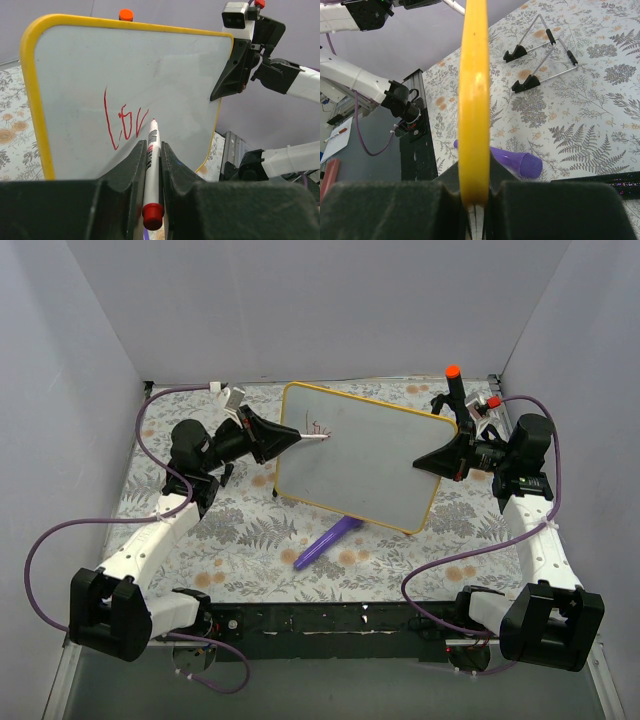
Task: Write a sentence on the whiteboard
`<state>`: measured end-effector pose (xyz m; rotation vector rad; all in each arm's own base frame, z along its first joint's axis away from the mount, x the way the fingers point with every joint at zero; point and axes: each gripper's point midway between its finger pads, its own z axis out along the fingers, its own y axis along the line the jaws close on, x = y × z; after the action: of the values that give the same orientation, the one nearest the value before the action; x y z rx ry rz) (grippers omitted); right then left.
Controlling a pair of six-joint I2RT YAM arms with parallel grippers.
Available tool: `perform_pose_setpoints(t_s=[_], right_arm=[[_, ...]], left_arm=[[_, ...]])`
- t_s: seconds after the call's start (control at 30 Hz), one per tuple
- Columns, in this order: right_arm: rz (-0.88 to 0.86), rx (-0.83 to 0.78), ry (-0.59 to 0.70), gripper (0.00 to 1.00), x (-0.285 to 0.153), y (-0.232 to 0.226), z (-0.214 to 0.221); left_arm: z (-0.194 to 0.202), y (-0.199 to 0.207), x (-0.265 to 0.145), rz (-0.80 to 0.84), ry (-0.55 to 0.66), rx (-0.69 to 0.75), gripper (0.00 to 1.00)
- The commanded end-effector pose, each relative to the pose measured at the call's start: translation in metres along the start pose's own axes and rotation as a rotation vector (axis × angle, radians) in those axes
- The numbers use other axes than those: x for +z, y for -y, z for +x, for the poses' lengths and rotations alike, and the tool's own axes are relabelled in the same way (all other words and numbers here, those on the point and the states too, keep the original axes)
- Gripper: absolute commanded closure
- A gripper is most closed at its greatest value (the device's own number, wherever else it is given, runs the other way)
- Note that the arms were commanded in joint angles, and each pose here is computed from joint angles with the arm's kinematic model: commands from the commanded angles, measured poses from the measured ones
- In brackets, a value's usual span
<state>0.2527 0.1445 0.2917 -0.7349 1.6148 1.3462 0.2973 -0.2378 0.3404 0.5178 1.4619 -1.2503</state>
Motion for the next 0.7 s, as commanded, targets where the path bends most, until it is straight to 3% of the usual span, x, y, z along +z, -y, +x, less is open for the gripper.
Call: perform_pose_setpoints(t_s=[0.0,0.67], right_arm=[[-0.056,-0.103,-0.004,0.99,-0.001,-0.020,-0.010],[-0.059,-0.104,-0.005,0.99,-0.001,-0.021,-0.010]], left_arm=[[0.003,0.001,-0.004,-0.009,-0.014,0.034,1.00],[0.003,-0.006,0.010,-0.007,-0.021,0.025,1.00]])
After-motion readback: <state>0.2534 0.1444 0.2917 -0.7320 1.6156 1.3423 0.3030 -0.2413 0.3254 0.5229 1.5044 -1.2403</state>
